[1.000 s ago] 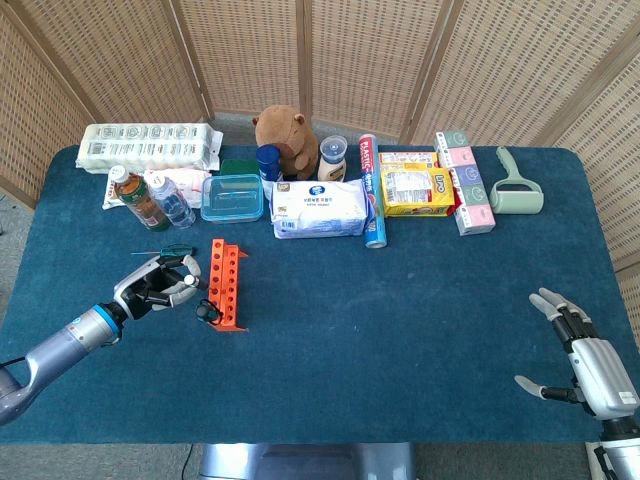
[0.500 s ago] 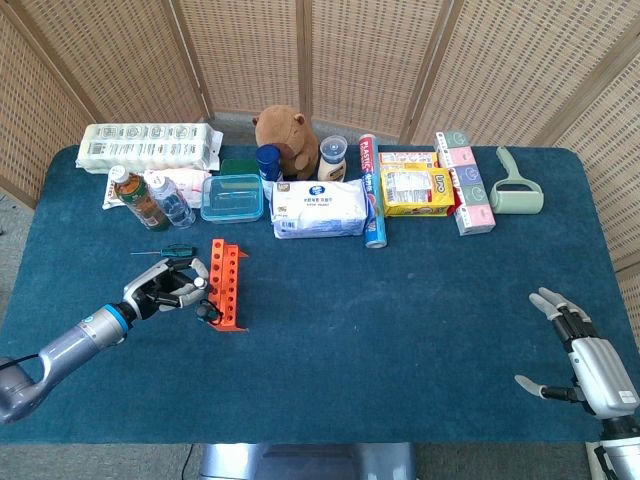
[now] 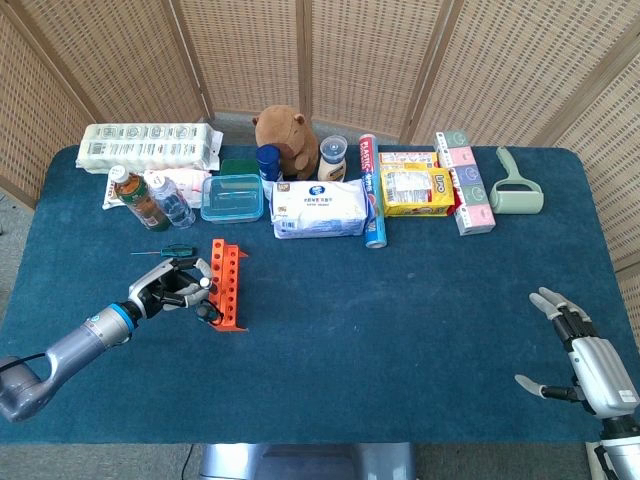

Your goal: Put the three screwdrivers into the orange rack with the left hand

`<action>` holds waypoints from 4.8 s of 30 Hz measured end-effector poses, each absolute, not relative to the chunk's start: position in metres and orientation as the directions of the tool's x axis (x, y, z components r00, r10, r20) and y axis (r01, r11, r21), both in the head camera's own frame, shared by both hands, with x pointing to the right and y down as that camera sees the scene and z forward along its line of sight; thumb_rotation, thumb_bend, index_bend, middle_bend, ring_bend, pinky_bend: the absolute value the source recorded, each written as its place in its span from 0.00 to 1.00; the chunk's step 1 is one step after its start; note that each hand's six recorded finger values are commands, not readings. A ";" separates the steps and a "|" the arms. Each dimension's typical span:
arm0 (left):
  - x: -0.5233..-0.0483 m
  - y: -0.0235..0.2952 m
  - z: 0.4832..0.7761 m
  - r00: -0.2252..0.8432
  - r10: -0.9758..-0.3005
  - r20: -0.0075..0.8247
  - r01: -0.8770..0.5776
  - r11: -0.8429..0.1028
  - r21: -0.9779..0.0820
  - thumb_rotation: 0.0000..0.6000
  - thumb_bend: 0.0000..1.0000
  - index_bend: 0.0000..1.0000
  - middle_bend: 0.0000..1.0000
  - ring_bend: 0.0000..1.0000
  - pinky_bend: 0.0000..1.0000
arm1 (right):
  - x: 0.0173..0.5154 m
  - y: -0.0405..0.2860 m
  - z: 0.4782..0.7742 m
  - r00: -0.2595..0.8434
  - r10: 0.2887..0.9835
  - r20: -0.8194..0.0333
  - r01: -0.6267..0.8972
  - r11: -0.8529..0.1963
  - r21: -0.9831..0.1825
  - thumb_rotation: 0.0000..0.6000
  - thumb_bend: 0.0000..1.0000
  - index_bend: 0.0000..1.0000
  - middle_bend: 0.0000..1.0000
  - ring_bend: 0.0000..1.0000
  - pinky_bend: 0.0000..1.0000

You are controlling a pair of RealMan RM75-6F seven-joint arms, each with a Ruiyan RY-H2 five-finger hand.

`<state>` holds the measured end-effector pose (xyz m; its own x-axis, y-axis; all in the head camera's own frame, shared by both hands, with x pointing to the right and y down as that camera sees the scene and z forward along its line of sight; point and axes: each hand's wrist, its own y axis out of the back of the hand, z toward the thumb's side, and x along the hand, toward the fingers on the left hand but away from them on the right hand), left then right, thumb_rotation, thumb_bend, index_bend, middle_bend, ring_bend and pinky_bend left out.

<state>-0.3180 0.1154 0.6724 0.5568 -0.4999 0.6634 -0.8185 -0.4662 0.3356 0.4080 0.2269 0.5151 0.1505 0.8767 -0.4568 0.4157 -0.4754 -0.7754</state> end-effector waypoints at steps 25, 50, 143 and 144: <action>-0.324 0.098 0.631 0.561 -0.580 0.590 -0.817 -0.502 0.282 1.00 0.48 0.28 0.97 1.00 1.00 | 0.407 0.228 0.513 0.154 0.878 -0.453 0.418 -0.474 -0.775 1.00 0.02 0.07 0.03 0.00 0.00; -0.308 0.055 0.610 0.394 -0.615 0.683 -0.601 -0.734 -0.315 1.00 0.02 0.21 0.97 1.00 1.00 | 0.408 0.227 0.517 0.148 0.874 -0.464 0.414 -0.481 -0.773 1.00 0.02 0.07 0.03 0.00 0.00; -0.275 0.057 0.613 0.124 -0.597 0.793 -0.339 -0.776 -0.531 0.00 0.00 0.58 0.97 1.00 1.00 | 0.406 0.228 0.514 0.161 0.875 -0.457 0.423 -0.479 -0.769 1.00 0.02 0.07 0.03 0.00 0.00; -0.274 0.057 0.613 0.127 -0.595 0.794 -0.344 -0.777 -0.527 0.00 0.00 0.58 0.97 1.00 1.00 | 0.406 0.228 0.514 0.161 0.875 -0.457 0.424 -0.480 -0.769 1.00 0.02 0.07 0.03 0.00 0.00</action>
<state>-0.2741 0.0570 0.6133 0.1270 -0.5949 0.7937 -0.3437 -0.7770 -0.5274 0.4060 0.2279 0.5143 0.1606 0.8747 -0.4573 0.4236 -0.4796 -0.7685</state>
